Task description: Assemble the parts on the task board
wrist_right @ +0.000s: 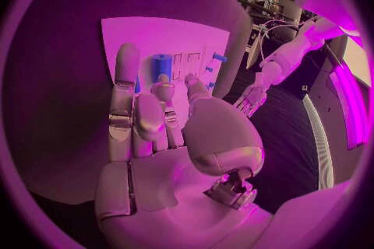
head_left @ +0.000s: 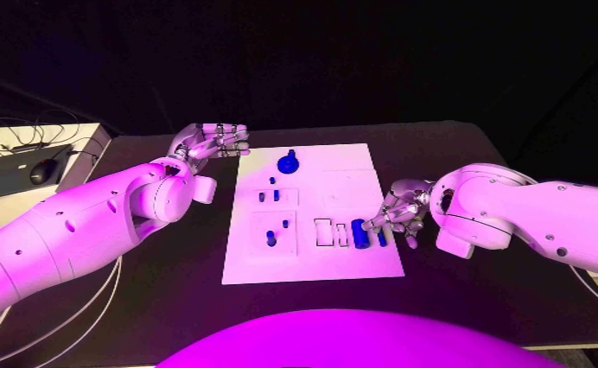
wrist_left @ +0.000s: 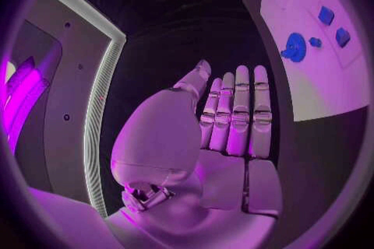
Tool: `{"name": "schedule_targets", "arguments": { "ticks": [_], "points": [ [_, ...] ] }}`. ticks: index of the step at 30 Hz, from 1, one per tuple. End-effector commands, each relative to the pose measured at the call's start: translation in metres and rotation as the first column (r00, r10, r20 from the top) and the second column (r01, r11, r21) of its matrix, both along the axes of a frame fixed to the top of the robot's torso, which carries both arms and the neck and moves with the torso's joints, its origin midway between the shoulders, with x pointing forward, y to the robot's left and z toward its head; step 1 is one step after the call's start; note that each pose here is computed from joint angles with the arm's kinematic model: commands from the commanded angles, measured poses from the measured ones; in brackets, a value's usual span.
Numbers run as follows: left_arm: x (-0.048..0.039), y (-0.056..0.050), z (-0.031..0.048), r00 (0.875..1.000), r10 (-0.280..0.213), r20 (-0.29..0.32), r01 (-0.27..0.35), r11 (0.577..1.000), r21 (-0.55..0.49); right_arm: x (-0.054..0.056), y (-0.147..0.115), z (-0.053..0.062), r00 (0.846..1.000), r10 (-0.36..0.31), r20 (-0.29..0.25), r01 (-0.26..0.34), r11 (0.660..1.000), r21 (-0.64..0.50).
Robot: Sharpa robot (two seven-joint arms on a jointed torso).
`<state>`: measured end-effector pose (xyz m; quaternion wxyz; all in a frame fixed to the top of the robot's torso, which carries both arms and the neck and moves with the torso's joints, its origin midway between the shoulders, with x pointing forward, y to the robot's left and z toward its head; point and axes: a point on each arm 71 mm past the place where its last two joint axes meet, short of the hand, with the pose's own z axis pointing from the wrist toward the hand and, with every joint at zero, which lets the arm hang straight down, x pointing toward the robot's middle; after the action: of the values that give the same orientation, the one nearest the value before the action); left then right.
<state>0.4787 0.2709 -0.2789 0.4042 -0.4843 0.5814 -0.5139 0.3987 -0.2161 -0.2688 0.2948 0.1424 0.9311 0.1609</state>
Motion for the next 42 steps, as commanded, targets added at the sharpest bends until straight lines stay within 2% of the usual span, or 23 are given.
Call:
{"name": "schedule_targets", "arguments": {
  "ticks": [1,9,18,42],
  "points": [
    [-0.0014,-0.004,0.0011,1.000,-0.021,0.013,0.022,1.000,-0.020,0.003,0.003,-0.004,0.999,0.041,0.025,-0.039,0.997,-0.073],
    [-0.0035,-0.004,0.0022,1.000,-0.023,0.016,0.023,1.000,-0.020,0.007,0.013,-0.014,0.990,0.127,0.058,-0.117,0.980,-0.160],
    [-0.0045,-0.002,0.0027,1.000,-0.023,0.016,0.023,1.000,-0.019,0.008,0.020,-0.020,0.981,0.185,0.057,-0.170,0.963,-0.207],
    [-0.0055,0.002,0.0032,1.000,-0.016,0.013,0.016,1.000,-0.016,0.009,0.027,-0.037,0.978,0.205,0.035,-0.191,0.954,-0.231]
  ]
}}
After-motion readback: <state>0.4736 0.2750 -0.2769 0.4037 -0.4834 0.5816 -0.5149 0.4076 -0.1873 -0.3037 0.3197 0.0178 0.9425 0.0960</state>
